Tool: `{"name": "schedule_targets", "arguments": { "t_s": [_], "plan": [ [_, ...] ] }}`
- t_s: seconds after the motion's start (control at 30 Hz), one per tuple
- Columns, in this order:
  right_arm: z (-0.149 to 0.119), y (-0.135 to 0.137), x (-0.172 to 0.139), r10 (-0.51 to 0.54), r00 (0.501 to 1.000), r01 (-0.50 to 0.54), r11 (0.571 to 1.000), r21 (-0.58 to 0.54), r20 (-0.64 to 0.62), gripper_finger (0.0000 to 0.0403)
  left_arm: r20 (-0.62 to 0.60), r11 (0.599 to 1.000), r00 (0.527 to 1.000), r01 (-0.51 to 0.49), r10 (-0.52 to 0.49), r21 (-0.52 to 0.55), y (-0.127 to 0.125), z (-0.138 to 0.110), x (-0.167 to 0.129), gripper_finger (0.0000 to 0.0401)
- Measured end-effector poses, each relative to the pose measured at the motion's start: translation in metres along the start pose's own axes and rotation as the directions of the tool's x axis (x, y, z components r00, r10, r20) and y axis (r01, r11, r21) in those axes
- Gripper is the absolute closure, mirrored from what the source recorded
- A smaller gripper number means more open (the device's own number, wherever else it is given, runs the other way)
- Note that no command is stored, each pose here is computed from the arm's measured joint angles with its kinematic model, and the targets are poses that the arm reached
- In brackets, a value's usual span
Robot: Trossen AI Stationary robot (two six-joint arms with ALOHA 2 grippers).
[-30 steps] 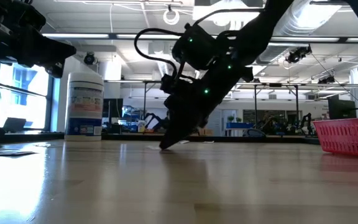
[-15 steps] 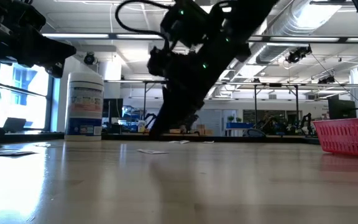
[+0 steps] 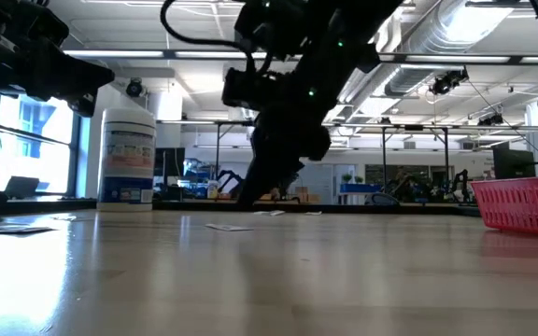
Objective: Pick & Place First Aid Supplies
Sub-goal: Put the orange ointment pack into the bottom red basket
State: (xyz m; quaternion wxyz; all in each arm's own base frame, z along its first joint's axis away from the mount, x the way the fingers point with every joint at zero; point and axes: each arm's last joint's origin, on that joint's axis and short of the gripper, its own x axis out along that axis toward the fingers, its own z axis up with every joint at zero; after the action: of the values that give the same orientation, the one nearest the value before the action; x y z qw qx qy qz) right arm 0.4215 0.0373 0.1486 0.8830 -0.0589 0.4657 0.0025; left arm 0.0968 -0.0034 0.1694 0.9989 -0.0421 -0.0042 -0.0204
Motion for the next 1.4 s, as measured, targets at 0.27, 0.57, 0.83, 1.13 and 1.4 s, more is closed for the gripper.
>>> {"name": "schedule_targets", "arguments": {
  "t_s": [0.27, 0.57, 0.83, 1.13, 1.4],
  "plan": [
    [-0.009, -0.003, 0.017, 0.012, 0.999, -0.008, 0.996, 0.088, -0.040, 0.0245, 0.000, 1.000, 1.000, 0.000, 0.000, 0.000, 0.000, 0.000, 0.000, 0.0401],
    [-0.009, 0.000, 0.018, 0.053, 0.998, -0.050, 0.996, 0.073, -0.040, 0.0257, 0.000, 1.000, 1.000, 0.001, -0.001, 0.000, 0.000, 0.000, 0.000, 0.0401],
    [-0.023, -0.005, 0.044, 0.056, 0.993, -0.041, 0.988, 0.149, -0.101, 0.0306, 0.047, 1.000, 0.999, 0.005, -0.005, 0.000, 0.000, 0.004, 0.000, 0.0401],
    [-0.024, -0.007, 0.046, -0.005, 0.995, 0.022, 0.985, 0.172, -0.103, 0.0396, 0.094, 0.997, 0.993, -0.074, 0.076, -0.025, 0.002, 0.009, 0.000, 0.0401],
    [-0.015, -0.007, 0.027, -0.007, 0.997, 0.023, 0.974, 0.224, -0.072, 0.0399, 0.148, 0.938, 0.927, -0.336, 0.345, -0.081, 0.009, 0.013, -0.003, 0.0401]
  ]
}}
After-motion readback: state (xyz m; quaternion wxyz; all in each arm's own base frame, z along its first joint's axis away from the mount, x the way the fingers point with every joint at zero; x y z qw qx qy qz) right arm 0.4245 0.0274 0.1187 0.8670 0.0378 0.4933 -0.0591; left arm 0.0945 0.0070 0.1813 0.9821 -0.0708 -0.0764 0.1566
